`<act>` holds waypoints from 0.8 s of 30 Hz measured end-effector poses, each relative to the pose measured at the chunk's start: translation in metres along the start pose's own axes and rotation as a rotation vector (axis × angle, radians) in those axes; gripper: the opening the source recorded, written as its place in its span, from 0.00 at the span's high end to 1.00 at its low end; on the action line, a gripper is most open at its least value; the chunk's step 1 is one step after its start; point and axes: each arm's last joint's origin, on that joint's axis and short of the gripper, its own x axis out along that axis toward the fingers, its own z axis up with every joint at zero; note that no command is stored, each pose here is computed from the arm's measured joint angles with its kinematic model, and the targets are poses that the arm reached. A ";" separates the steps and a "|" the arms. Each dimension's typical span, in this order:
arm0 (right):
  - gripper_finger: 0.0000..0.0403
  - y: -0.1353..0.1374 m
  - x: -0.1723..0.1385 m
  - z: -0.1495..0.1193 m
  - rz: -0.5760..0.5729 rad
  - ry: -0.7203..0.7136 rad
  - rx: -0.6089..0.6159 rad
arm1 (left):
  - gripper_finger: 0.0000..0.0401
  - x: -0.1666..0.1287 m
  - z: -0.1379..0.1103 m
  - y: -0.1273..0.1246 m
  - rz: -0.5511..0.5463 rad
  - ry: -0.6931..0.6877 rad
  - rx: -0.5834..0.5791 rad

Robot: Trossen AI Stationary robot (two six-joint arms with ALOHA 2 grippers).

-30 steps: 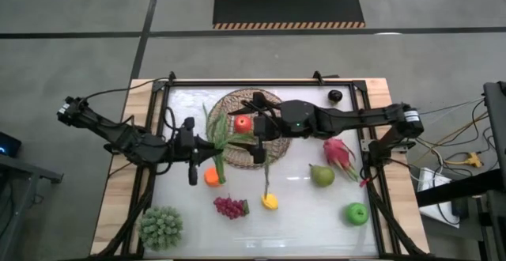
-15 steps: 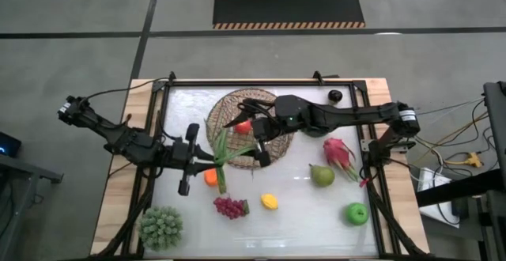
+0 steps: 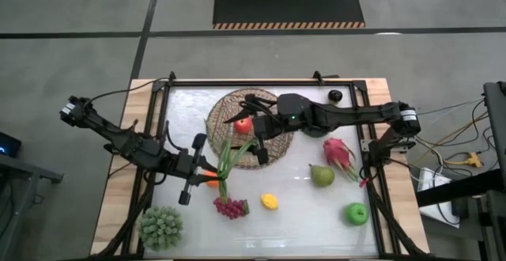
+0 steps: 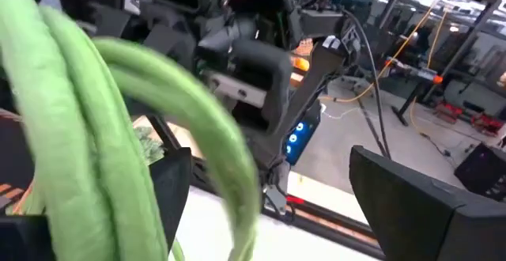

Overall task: Build produce basket
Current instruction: Put the string beans into the wire basket

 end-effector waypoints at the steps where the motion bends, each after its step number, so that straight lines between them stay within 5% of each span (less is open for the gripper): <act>1: 0.20 0.000 0.000 0.000 -0.001 -0.003 -0.002 | 0.96 0.001 -0.001 -0.001 -0.003 0.004 0.004; 8: 0.35 0.002 0.001 0.000 0.060 -0.032 -0.020 | 0.96 0.001 0.003 -0.002 -0.005 -0.034 0.024; 17: 0.92 0.004 0.001 0.002 0.135 -0.073 -0.023 | 0.96 -0.007 0.015 0.001 0.002 -0.134 0.082; 24: 0.97 0.010 0.001 0.010 0.166 -0.106 -0.013 | 0.96 -0.007 0.015 0.001 0.005 -0.126 0.114</act>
